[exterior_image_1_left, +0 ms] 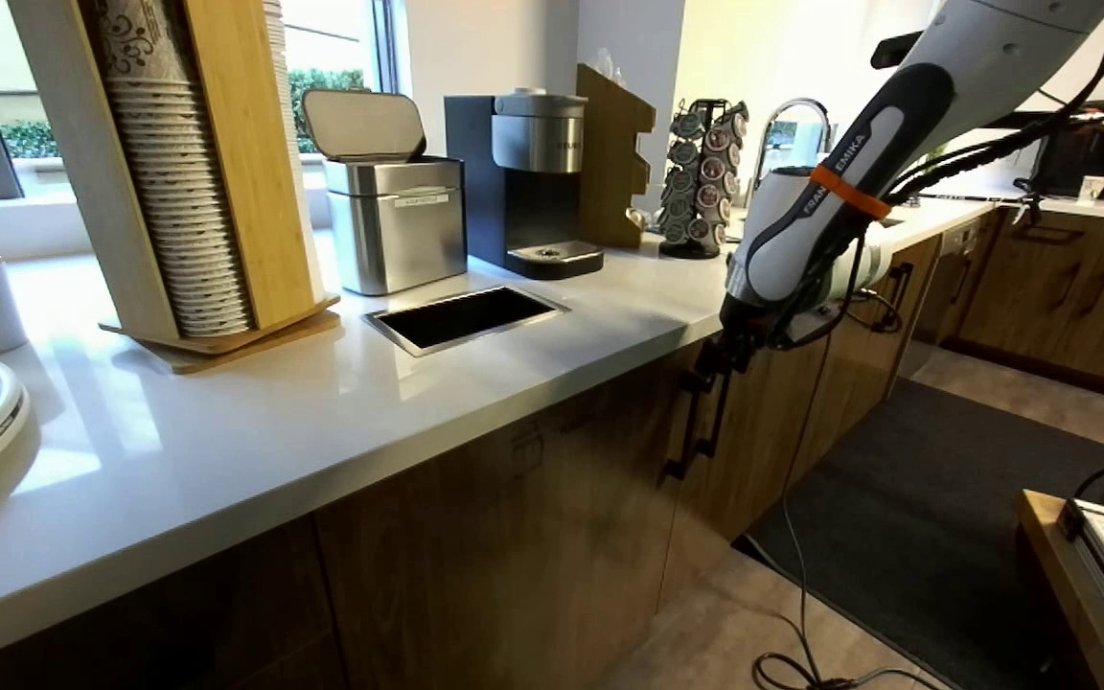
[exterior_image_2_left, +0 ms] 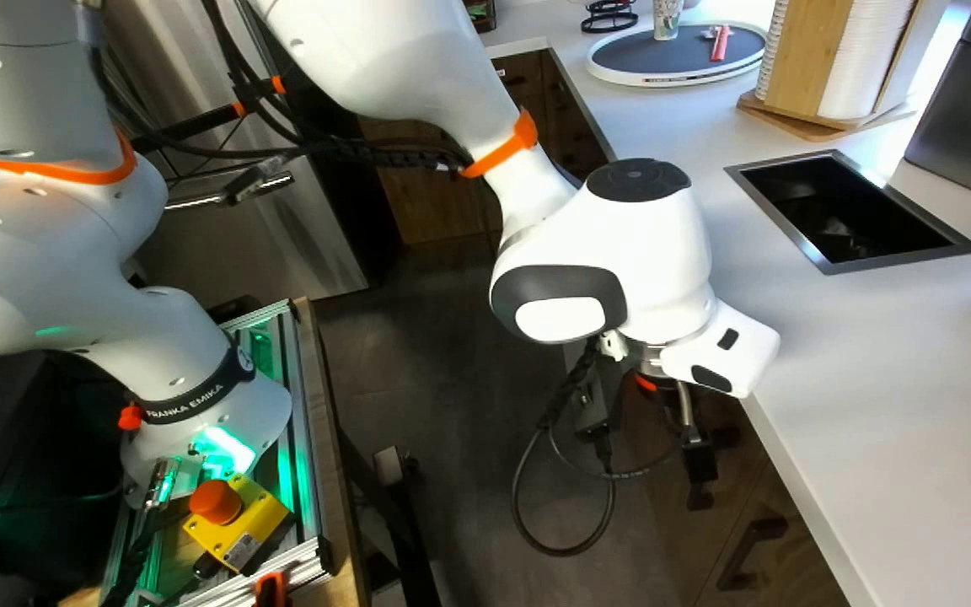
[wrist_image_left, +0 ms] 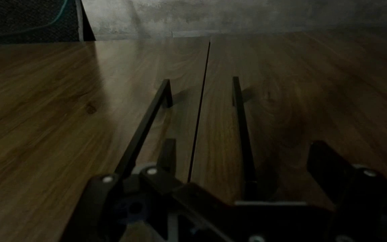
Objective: Open the left cupboard
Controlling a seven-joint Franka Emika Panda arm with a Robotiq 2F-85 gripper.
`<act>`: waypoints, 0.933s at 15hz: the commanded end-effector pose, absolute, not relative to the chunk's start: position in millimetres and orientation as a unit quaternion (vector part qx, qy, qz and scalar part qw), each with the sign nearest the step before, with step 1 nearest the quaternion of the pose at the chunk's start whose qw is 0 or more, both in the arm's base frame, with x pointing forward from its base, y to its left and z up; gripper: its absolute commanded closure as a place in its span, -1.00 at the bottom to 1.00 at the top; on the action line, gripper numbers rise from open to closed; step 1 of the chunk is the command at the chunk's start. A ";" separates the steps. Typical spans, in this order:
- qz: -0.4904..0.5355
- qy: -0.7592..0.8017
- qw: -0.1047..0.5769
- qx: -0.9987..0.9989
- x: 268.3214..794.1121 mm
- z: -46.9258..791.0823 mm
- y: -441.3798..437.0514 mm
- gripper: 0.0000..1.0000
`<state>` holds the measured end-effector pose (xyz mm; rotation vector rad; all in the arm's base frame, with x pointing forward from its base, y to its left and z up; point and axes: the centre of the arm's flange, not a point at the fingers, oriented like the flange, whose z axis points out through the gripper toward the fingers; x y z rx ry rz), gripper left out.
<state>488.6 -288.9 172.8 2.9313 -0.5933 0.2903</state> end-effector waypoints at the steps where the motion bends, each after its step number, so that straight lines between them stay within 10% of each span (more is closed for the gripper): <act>1: 0.103 -0.194 0.047 0.975 510.7 157.9 -298.8 -0.89; 10: 0.133 -0.171 0.032 0.976 528.7 147.8 -317.9 -0.08; 14: 0.123 -0.167 0.028 0.978 523.9 145.4 -320.2 0.70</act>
